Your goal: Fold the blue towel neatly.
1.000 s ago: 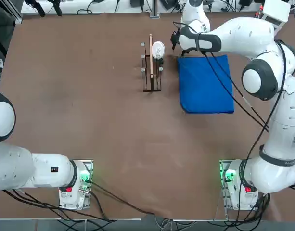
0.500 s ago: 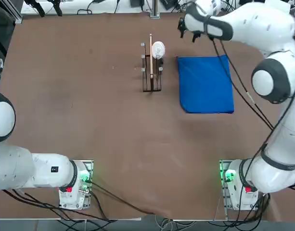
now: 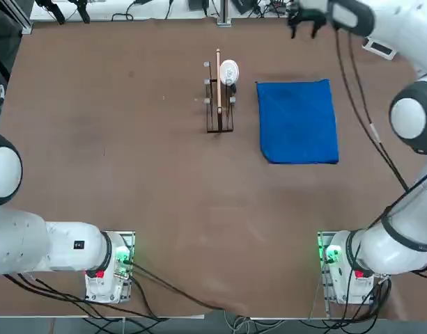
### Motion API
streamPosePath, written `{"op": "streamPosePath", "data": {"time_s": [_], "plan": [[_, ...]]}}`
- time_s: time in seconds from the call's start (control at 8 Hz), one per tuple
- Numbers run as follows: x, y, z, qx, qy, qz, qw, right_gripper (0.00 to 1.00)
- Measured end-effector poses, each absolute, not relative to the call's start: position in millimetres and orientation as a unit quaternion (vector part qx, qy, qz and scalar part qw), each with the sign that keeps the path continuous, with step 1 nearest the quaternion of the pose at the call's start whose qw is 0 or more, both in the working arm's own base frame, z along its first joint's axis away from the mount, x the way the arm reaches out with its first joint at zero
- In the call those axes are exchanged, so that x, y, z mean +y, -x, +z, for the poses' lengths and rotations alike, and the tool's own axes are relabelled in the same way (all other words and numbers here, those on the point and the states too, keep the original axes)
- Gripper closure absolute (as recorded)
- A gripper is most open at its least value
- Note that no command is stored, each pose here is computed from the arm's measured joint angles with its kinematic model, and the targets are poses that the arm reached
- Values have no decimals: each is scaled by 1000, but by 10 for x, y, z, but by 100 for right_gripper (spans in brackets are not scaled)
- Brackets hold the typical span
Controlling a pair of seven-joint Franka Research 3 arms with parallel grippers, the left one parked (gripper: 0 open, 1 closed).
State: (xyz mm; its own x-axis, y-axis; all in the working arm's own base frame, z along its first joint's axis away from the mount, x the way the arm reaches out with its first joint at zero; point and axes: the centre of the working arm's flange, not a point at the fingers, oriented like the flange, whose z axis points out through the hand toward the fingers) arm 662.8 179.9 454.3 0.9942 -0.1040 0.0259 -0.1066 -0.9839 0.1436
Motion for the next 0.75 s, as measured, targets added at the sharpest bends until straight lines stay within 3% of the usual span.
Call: {"op": "streamPosePath", "data": {"time_s": [0.38, 0.75], "plan": [[781, -6597, 5042, 19, -996, -10, 83, 0], [239, -6437, 5432, 57, -997, -18, 42, 0]]}}
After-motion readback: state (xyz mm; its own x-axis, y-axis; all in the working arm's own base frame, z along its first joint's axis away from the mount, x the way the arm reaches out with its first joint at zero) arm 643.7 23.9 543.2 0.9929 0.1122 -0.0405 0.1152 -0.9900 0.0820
